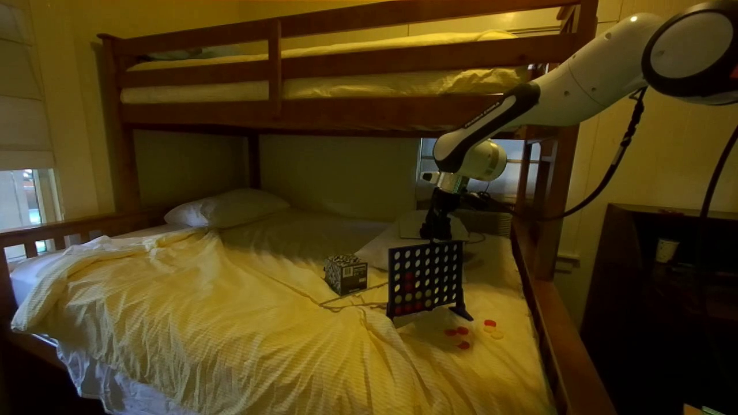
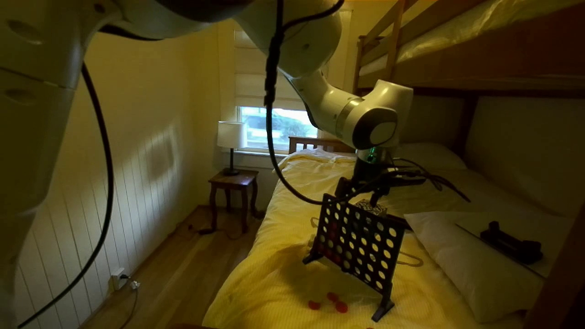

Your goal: Move the blue object slightly to the left and then pick up the orange object and put it in the blue object

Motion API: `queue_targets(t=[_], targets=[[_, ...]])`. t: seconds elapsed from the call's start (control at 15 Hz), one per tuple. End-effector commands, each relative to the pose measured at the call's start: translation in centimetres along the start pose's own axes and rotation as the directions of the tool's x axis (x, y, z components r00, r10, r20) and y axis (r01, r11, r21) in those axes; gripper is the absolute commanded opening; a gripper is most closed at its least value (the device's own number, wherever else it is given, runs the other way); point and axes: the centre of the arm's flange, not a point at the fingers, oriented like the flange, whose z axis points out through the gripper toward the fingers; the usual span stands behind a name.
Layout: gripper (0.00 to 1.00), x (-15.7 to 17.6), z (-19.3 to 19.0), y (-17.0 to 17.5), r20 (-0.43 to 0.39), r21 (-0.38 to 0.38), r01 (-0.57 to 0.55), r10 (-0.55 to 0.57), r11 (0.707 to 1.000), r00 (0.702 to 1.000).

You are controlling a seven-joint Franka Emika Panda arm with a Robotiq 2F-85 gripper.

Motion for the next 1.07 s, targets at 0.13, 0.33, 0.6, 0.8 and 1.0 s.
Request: queue_targets(t=[0.13,0.33,0.6,0.8,1.0], targets=[[0.69,0.1,1.8,0.4,0.032,0.002,-0.013,0.013,1.0,0.999],[0.47,0.0,1.9,0.4,0.059,0.015,-0.041,0.04,0.999,0.997],[0.25,0.2,1.7,0.3,0.081,0.02,-0.121,0.119,0.992,0.99],[0.03,0.6,1.9,0.2,0.064,-0.011,-0.267,0.268,0.964,0.961],[0.01,1.0,1.8,0.1,0.045,-0.003,-0.413,0.413,0.911,0.91]])
